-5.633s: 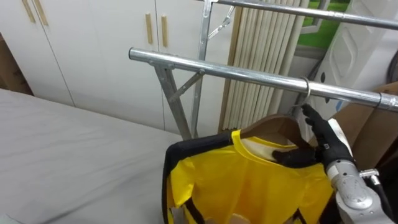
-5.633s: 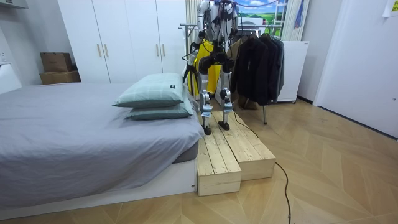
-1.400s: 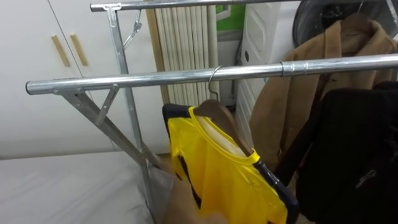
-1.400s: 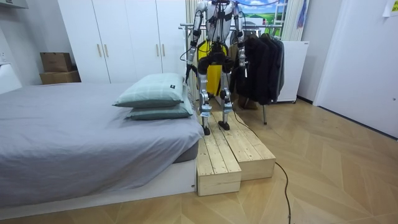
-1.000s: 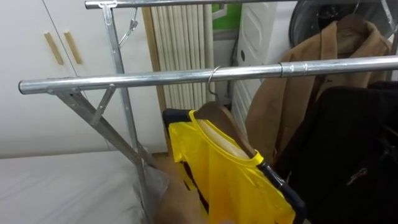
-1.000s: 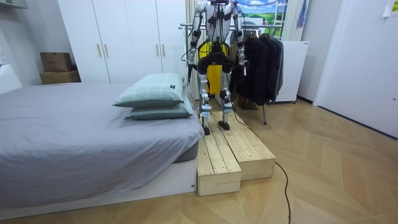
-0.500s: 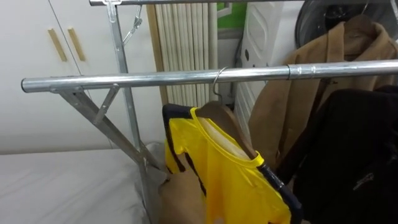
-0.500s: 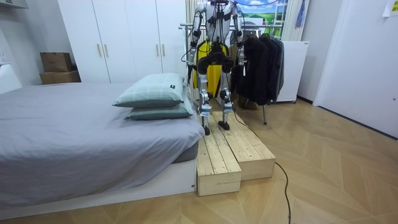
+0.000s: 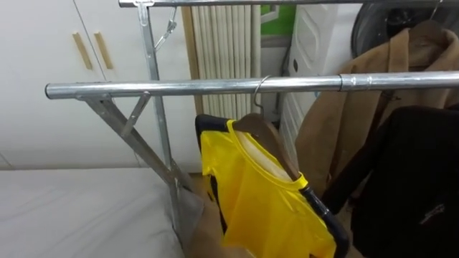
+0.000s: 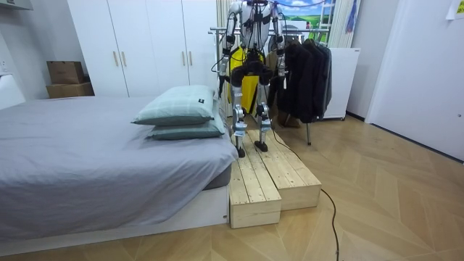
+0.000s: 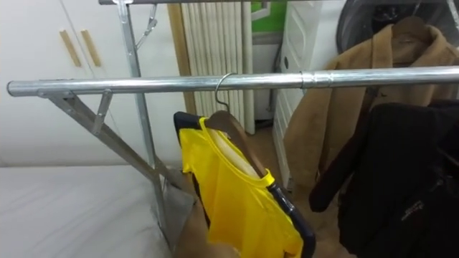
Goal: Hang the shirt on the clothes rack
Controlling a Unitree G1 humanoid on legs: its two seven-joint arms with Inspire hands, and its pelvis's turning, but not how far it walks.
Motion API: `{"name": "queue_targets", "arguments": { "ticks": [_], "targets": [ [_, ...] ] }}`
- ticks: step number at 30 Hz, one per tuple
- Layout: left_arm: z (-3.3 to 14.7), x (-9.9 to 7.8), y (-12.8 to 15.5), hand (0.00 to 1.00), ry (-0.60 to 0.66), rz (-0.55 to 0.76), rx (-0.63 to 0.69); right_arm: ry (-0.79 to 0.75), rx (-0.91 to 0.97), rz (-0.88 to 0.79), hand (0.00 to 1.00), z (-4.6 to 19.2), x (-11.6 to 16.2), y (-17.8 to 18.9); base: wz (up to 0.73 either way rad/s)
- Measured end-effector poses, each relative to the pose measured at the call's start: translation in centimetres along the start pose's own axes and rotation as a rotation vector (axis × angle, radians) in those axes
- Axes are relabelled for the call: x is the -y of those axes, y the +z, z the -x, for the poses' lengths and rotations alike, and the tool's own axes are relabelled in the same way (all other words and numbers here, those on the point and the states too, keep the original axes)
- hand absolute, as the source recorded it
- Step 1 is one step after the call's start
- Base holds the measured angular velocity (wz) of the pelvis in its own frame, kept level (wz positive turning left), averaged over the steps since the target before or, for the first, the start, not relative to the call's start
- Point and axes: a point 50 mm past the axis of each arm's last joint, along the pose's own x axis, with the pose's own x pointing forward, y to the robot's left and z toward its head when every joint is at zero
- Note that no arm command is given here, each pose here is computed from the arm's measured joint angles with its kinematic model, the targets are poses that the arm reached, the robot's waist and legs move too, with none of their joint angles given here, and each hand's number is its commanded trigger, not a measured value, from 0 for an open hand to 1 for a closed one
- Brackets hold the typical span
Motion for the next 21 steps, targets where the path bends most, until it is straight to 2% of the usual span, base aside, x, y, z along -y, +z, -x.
{"name": "queue_targets", "arguments": {
  "ticks": [6, 10, 14, 18, 21],
  "targets": [
    [0.0, -0.2, 0.4, 0.0, 0.007, 0.026, 0.025, -0.03, -0.001, 0.086, 0.0, -0.2, 0.0, 0.8, 0.8],
    [0.0, -0.3, 0.5, 0.0, 0.013, 0.059, 0.03, -0.058, -0.025, 0.112, 0.0, -0.3, 0.7, 1.0, 1.26],
    [0.0, -0.6, 0.5, 0.0, 0.025, 0.082, 0.026, -0.087, -0.073, 0.168, 0.0, -0.1, 1.6, 0.4, 1.77],
    [0.1, -0.7, 0.1, 0.0, 0.031, 0.093, 0.017, -0.102, -0.085, 0.193, 0.0, -0.1, 2.1, 0.7, 1.46],
    [0.1, -0.7, -0.1, 0.0, 0.03, 0.09, 0.011, -0.102, -0.038, 0.192, 0.0, -0.2, 2.1, 1.8, 1.07]
  ]
}}
